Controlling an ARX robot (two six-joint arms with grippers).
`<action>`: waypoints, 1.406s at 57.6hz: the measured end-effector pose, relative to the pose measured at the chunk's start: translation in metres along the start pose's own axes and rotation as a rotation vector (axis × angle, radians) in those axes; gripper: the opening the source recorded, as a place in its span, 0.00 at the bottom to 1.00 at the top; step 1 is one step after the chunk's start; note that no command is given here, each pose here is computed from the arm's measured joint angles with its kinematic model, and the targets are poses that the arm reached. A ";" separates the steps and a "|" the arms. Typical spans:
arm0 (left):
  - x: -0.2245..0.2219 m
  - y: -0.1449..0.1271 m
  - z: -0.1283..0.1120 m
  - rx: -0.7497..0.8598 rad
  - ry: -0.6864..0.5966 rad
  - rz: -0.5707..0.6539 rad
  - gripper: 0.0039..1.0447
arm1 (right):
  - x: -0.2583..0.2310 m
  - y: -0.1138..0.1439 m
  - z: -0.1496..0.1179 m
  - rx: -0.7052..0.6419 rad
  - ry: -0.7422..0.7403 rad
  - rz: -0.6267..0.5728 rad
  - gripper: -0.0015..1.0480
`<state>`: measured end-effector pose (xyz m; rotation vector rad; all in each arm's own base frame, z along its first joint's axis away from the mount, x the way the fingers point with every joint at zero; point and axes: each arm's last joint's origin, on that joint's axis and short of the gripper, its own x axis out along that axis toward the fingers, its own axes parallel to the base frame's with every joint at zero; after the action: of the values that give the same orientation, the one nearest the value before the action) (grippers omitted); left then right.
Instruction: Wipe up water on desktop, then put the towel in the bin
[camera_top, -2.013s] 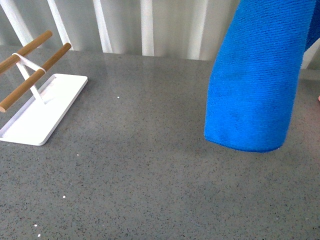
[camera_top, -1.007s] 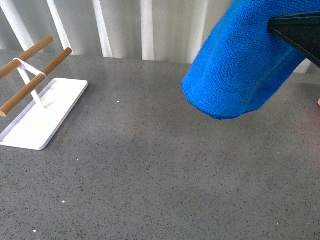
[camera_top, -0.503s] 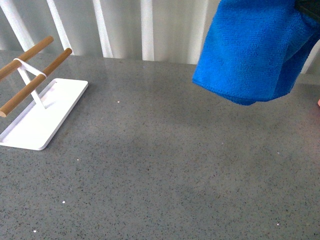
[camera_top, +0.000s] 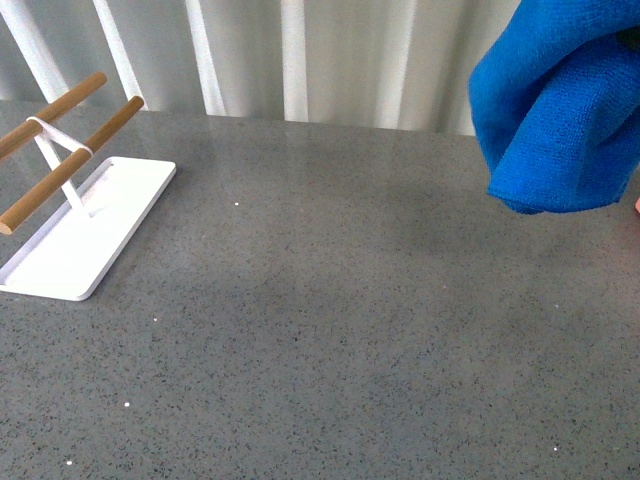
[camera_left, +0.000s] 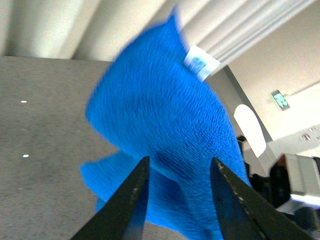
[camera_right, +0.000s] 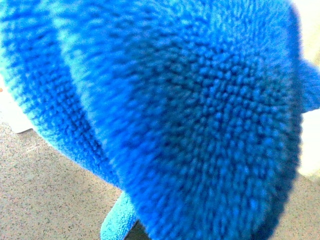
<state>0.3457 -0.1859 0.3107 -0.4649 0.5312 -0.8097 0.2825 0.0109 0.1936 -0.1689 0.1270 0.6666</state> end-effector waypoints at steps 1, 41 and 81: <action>-0.001 0.003 0.001 -0.003 -0.002 0.007 0.44 | 0.000 0.000 0.000 0.001 0.003 -0.003 0.04; -0.166 0.096 -0.034 0.137 -0.068 0.350 0.94 | -0.006 -0.009 -0.010 0.009 0.047 -0.098 0.04; -0.224 0.087 -0.153 0.454 -0.531 0.813 0.03 | -0.010 -0.014 -0.015 0.013 0.104 -0.173 0.04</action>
<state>0.1727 0.0124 0.2015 -0.0082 0.0051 0.0054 0.2822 -0.0090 0.1820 -0.1996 0.2142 0.4845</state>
